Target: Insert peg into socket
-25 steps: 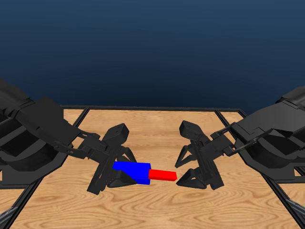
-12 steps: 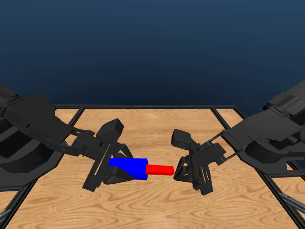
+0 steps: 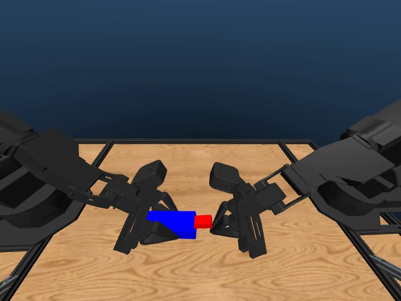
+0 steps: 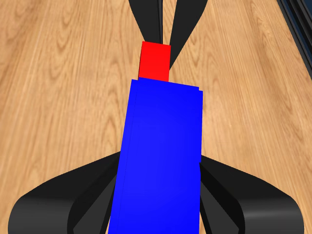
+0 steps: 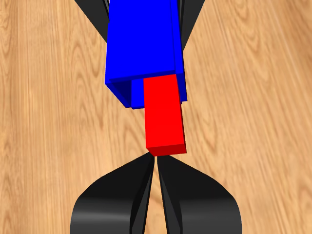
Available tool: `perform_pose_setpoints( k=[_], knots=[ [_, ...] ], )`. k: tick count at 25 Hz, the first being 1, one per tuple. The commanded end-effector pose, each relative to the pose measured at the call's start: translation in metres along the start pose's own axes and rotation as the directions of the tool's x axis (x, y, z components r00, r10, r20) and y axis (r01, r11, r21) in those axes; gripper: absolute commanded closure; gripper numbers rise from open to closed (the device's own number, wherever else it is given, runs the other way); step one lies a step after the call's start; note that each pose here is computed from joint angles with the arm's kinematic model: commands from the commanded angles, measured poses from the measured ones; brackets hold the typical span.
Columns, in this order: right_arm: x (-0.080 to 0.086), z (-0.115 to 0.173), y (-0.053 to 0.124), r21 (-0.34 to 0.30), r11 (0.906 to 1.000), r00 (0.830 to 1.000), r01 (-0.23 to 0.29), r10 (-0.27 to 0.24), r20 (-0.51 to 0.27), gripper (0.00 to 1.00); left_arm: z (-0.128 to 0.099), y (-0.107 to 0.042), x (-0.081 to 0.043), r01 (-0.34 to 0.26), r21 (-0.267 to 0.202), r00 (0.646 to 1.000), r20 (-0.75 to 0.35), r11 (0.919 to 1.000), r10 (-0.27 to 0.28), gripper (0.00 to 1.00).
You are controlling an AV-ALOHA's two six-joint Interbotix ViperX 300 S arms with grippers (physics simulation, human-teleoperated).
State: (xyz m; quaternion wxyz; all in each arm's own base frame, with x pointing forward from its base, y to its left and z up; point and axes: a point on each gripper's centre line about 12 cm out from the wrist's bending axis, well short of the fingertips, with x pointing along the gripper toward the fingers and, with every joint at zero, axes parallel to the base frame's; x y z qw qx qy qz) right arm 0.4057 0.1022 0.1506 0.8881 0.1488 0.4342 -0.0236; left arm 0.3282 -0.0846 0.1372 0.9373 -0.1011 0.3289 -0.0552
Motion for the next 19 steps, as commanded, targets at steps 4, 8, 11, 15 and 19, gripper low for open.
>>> perform_pose_setpoints(
  k=[4, 8, 11, 15, 19],
  knots=[
    [0.010, 0.032, 0.012, -0.034, 0.9970, 0.993, -0.069, 0.072, 0.098, 1.00, 0.017, -0.003, 0.000, 0.011, 0.003, 0.998, 0.063, 0.9999, -0.011, 1.00],
    [0.015, 0.035, 0.015, -0.034, 0.9942, 0.987, -0.102, 0.106, 0.125, 1.00, 0.022, -0.004, -0.001, 0.013, 0.011, 0.998, 0.058, 0.9999, -0.013, 1.00],
    [0.012, 0.024, 0.012, -0.013, 0.9948, 0.989, -0.101, 0.102, 0.104, 1.00, 0.016, -0.004, -0.001, 0.013, 0.010, 0.998, 0.056, 0.9999, -0.013, 1.00],
    [0.009, -0.027, -0.004, 0.101, 0.9880, 0.993, -0.116, 0.112, 0.048, 1.00, 0.015, -0.005, -0.003, 0.017, -0.009, 0.997, 0.071, 0.9998, -0.016, 1.00],
    [-0.007, -0.037, 0.002, 0.076, 0.9666, 0.950, -0.245, 0.223, 0.219, 0.22, 0.019, -0.006, -0.004, 0.023, -0.030, 0.994, 0.104, 0.9993, -0.019, 1.00]
  ],
)
